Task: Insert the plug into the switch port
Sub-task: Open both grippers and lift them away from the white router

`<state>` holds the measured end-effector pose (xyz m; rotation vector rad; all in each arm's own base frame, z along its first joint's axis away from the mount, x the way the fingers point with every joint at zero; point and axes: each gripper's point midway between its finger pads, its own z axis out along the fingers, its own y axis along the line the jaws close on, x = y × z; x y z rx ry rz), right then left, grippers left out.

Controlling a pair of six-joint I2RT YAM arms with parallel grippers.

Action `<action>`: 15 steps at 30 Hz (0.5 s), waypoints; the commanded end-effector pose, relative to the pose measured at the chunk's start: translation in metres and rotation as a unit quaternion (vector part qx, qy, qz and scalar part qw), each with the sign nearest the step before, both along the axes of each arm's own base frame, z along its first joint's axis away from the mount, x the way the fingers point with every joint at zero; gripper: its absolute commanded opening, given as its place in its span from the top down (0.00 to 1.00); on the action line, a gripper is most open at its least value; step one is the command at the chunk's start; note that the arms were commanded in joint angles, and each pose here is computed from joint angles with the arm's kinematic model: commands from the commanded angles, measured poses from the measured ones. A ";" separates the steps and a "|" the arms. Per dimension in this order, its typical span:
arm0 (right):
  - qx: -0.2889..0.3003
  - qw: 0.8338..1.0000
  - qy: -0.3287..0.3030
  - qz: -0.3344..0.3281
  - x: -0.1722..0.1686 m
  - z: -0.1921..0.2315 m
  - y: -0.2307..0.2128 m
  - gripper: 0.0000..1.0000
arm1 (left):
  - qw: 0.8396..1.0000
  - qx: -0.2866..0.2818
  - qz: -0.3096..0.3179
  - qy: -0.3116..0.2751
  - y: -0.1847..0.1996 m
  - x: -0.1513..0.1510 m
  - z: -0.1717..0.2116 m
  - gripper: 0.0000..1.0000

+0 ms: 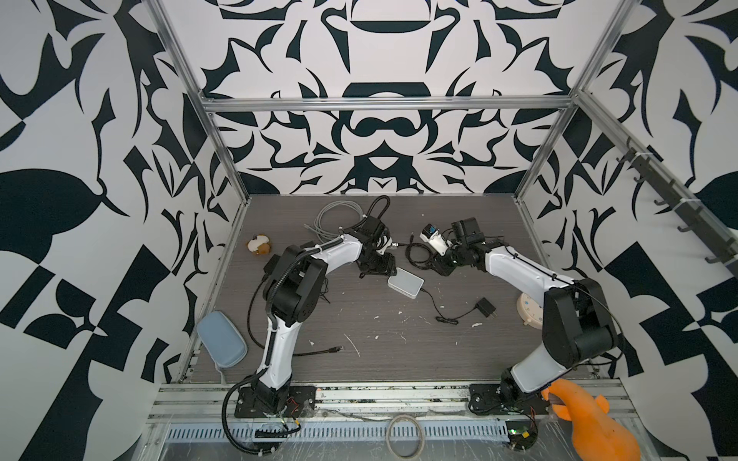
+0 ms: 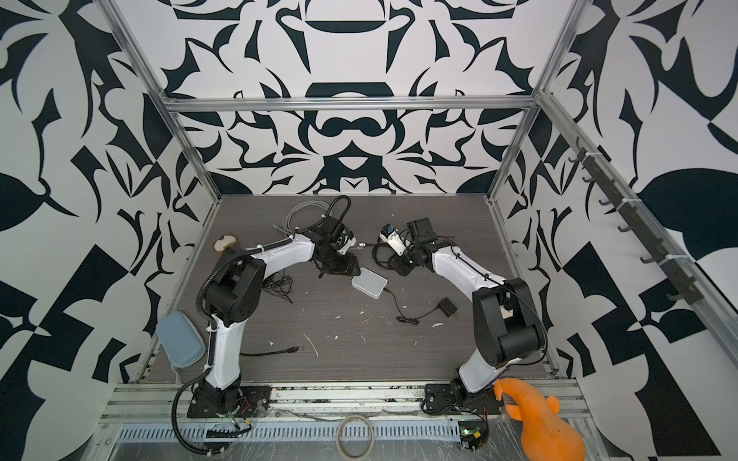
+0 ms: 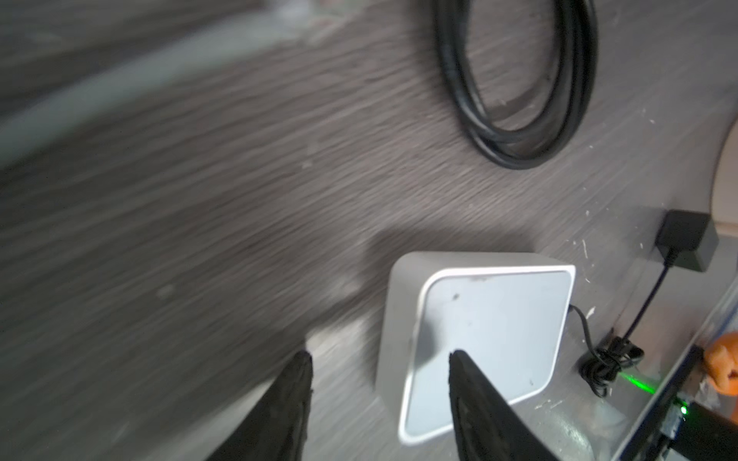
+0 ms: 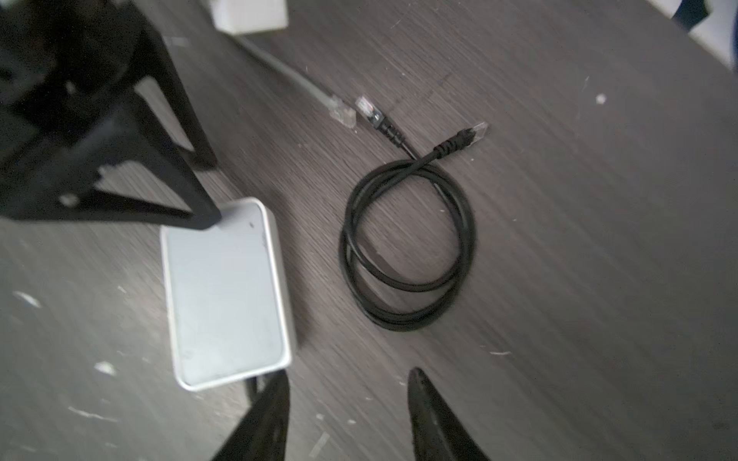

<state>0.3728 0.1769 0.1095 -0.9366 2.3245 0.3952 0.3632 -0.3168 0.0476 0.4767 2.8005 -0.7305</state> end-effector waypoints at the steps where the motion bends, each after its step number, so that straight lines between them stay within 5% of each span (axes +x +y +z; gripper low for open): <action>1: 0.085 0.994 0.040 -0.062 0.013 0.018 0.020 0.39 | 0.995 0.013 0.079 -0.054 0.023 0.017 0.037 0.41; 7: 0.115 0.962 0.029 -0.245 0.058 0.009 -0.001 0.45 | 0.983 0.036 0.147 -0.105 0.053 0.019 0.059 0.40; 15: 0.116 0.936 0.045 -0.331 0.108 -0.008 0.012 0.49 | 0.981 0.050 0.160 -0.100 0.064 0.009 0.046 0.40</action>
